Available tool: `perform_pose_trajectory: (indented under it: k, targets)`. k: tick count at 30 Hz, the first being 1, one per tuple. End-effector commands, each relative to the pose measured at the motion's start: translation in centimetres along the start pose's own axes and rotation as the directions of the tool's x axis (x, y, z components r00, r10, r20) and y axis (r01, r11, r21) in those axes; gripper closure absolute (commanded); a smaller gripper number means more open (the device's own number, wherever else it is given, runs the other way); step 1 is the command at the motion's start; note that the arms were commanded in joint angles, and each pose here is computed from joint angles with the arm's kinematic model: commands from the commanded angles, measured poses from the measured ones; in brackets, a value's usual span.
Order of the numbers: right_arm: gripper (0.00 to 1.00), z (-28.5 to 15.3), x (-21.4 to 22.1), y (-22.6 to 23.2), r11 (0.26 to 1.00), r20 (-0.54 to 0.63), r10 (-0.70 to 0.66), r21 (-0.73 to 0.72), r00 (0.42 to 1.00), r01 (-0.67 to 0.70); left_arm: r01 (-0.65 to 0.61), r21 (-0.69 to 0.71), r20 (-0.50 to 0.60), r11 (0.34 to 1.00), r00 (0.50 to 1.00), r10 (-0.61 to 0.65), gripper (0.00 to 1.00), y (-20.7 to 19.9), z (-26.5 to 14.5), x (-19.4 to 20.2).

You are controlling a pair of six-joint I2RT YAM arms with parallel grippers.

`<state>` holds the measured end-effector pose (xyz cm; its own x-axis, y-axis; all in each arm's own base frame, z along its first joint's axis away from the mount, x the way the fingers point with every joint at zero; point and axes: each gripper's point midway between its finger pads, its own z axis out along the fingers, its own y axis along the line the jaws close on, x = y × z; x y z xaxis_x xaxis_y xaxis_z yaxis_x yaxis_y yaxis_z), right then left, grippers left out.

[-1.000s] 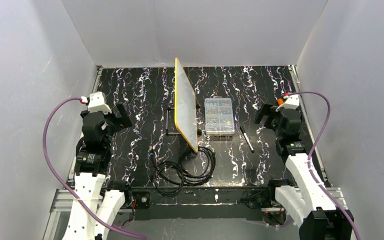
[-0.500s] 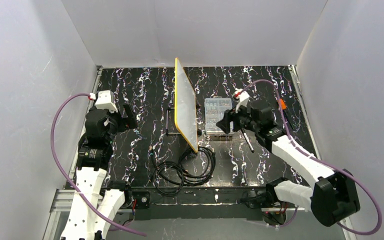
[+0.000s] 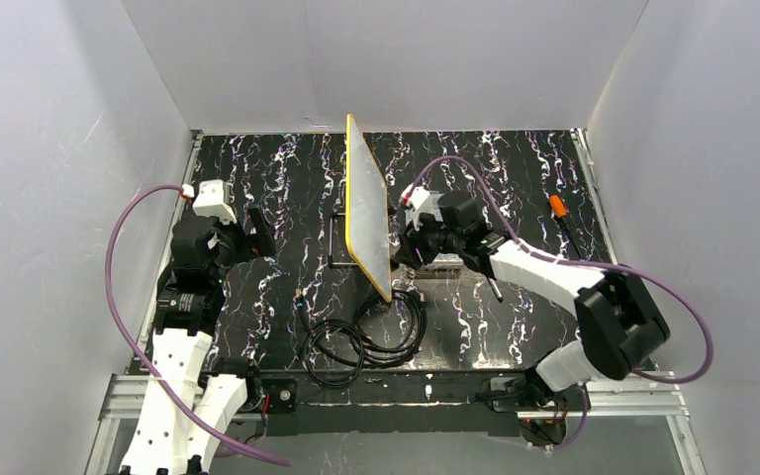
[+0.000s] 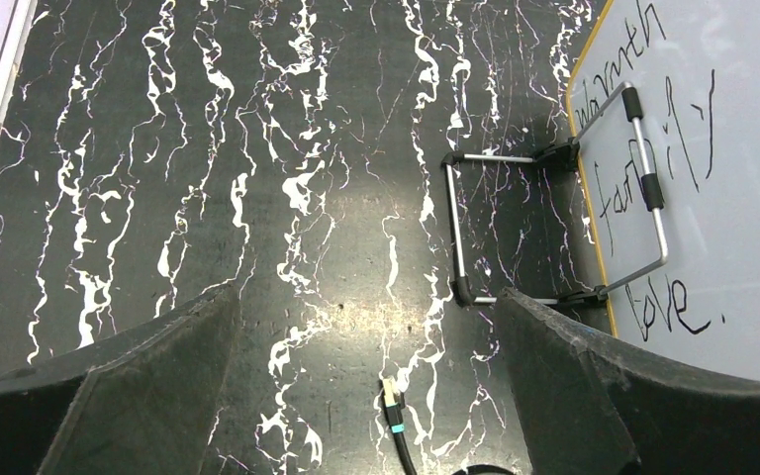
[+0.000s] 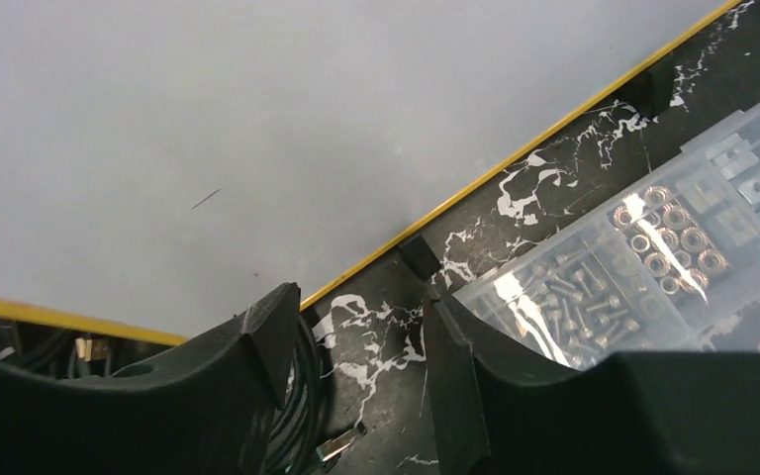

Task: Write a sentence on the whiteboard
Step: Adjust the whiteboard stand at the center of the board.

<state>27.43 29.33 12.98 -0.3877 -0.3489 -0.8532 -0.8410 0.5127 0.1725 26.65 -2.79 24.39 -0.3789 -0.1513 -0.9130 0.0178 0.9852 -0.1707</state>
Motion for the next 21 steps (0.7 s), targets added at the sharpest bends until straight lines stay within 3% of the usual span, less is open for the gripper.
perform_pose_trajectory:
  k: [1,9,21]
  targets:
    - [0.44,2.4,-1.5,-0.6,0.994,0.009,-0.112,-0.014,0.994,0.112,-0.004,0.019,0.005,1.000,1.000,0.004,0.01,-0.3,0.0,0.0]
    - [0.42,5.9,1.0,-1.4,0.988,-0.100,-0.153,-0.019,0.983,0.152,-0.017,0.024,0.001,1.000,1.000,0.017,0.01,-0.4,0.1,0.1]
    - [0.41,6.1,3.8,-3.1,0.984,-0.210,-0.163,0.037,0.964,0.175,-0.027,0.015,0.001,1.000,1.000,0.027,0.01,-0.3,0.0,0.2]
